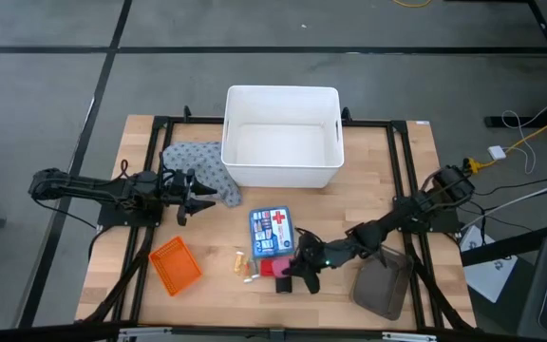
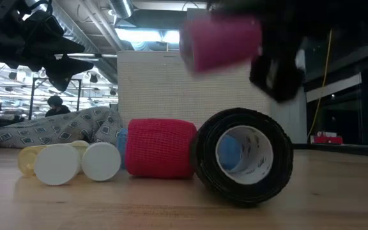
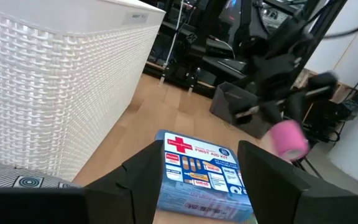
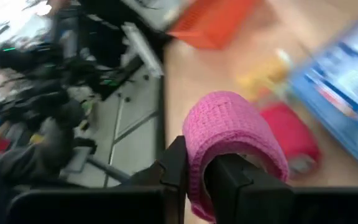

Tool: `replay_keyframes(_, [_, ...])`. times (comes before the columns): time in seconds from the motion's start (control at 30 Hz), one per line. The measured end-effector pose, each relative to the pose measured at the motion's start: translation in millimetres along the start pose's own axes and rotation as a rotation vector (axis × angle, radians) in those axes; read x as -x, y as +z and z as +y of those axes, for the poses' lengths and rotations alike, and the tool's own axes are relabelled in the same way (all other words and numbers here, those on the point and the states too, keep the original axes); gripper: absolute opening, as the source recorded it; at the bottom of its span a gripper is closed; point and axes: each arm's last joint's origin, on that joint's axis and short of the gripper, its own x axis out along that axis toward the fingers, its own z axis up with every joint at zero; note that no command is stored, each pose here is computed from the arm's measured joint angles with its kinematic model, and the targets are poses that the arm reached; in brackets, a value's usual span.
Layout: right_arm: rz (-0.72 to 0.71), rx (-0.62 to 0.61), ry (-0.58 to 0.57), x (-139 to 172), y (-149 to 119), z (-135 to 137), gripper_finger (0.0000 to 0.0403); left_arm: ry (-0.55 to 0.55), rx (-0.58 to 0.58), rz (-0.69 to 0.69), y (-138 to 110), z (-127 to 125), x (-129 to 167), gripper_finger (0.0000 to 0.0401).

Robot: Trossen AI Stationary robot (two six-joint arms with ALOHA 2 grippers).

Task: Pick & place medical supplies in basket/bin
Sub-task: Put the pink bandage into the black bin

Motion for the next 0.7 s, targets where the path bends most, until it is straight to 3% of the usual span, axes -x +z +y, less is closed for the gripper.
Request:
replay_keyframes(0.1, [-0.004, 0.098, 0.088, 5, 12, 24, 0.0046, 0.000, 0.000, 0.000, 0, 0, 0, 0.0201])
replay_keyframes(0.23, [0.068, 0.203, 0.056, 15, 26, 56, 0.0046, 0.002, 0.000, 0.006, 0, 0, 0, 0.0201])
replay_keyframes(0.43, [0.246, 0.288, -0.201, 30, 43, 92, 0.0045, 0.006, 0.000, 0.014, -1, 0, 0, 0.0201])
replay_keyframes(0.7, [0.429, 0.171, -0.561, 69, 47, 109, 0.0045, 0.005, -0.001, 0.014, -1, 0, 0, 0.0201])
